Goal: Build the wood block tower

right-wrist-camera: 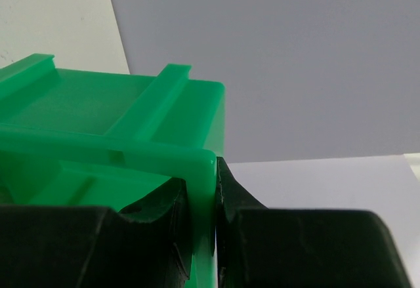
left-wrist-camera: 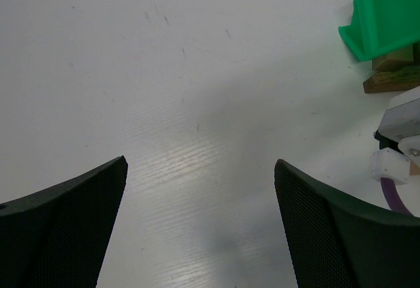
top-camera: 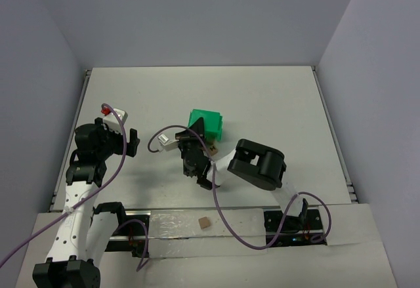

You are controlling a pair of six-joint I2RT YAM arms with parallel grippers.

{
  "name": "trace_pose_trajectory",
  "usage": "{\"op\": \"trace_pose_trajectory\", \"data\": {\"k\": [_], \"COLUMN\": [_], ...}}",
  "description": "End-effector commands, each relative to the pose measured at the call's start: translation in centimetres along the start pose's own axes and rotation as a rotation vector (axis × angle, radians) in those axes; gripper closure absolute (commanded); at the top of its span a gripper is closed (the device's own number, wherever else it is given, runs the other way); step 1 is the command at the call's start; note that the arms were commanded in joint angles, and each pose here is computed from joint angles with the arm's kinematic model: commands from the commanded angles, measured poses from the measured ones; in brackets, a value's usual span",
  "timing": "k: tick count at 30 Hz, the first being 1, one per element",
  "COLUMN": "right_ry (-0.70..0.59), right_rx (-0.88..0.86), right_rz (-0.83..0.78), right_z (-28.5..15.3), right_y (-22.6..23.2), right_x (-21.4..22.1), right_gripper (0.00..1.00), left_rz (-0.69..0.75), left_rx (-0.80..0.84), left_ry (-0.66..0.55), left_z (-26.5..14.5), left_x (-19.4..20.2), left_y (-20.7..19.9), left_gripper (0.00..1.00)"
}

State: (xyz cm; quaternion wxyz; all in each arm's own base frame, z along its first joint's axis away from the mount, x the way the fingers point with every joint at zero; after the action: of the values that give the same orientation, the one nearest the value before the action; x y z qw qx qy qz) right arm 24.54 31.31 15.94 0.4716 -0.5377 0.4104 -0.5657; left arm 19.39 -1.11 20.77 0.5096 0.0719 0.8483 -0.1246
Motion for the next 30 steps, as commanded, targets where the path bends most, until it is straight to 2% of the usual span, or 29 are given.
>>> {"op": "trace_pose_trajectory", "data": {"k": [1, 5, 6, 7, 10, 15, 21, 23, 26, 30], "right_ry": [0.098, 0.114, 0.105, 0.102, 0.069, 0.076, 0.108, 0.162, 0.229, 0.411], "right_rx": [0.12, 0.019, -0.058, -0.103, -0.244, -0.367, -0.614, -0.737, -0.843, -0.925], "right_rz": [0.463, 0.542, 0.47, 0.466, 0.584, 0.602, 0.569, 0.586, 0.684, 0.945], "right_z": [1.3, 3.5, 3.8, 4.1, 6.6, 8.6, 9.3, 9.2, 9.5, 10.0], "right_y": [-4.9, -7.0, -6.5, -6.6, -8.9, -8.9, -6.6, -5.1, -4.1, -2.2], "right_x": [3.3, 5.7, 6.0, 6.6, 10.0, 15.5, 22.6, 26.4, 29.8, 35.6], "right_gripper": [1.0, 1.0, 1.0, 1.0, 1.0, 1.0, 1.0, 1.0, 1.0, 1.0], "left_rz": [0.016, 0.02, 0.021, 0.022, 0.026, 0.036, 0.075, 0.082, 0.081, 0.079], "left_rx": [0.003, 0.004, 0.004, 0.004, 0.008, 0.027, 0.112, 0.13, 0.135, 0.137], "left_ry": [-0.073, -0.076, -0.077, -0.079, -0.083, -0.078, -0.053, -0.05, -0.047, -0.042], "left_z": [-0.3, -0.3, -0.4, -0.4, -0.5, -0.5, -0.6, -0.6, -0.5, -0.4], "left_x": [-1.5, -1.5, -1.6, -1.6, -1.6, -1.5, -1.1, -1.1, -1.0, -1.0], "left_y": [-0.2, -0.2, -0.2, -0.2, -0.2, -0.3, -0.9, -1.1, -1.1, -1.0], "left_gripper": [0.01, 0.01, 0.01, 0.01, 0.01, 0.01, 0.01, 0.01, 0.01, 0.01]}}
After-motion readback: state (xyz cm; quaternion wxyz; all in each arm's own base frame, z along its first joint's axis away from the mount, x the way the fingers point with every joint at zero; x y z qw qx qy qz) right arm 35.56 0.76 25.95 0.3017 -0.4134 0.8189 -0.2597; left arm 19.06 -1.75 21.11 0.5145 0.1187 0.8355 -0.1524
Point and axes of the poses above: each gripper's point midway between its finger pads, its own z axis out along the fingers, its own y axis along the line the jaws close on, x = y × z, the point moved 9 cm from there along -z, back along the fingers, and after that the axes turned 13 degrees about -z, right-handed, at the moved point
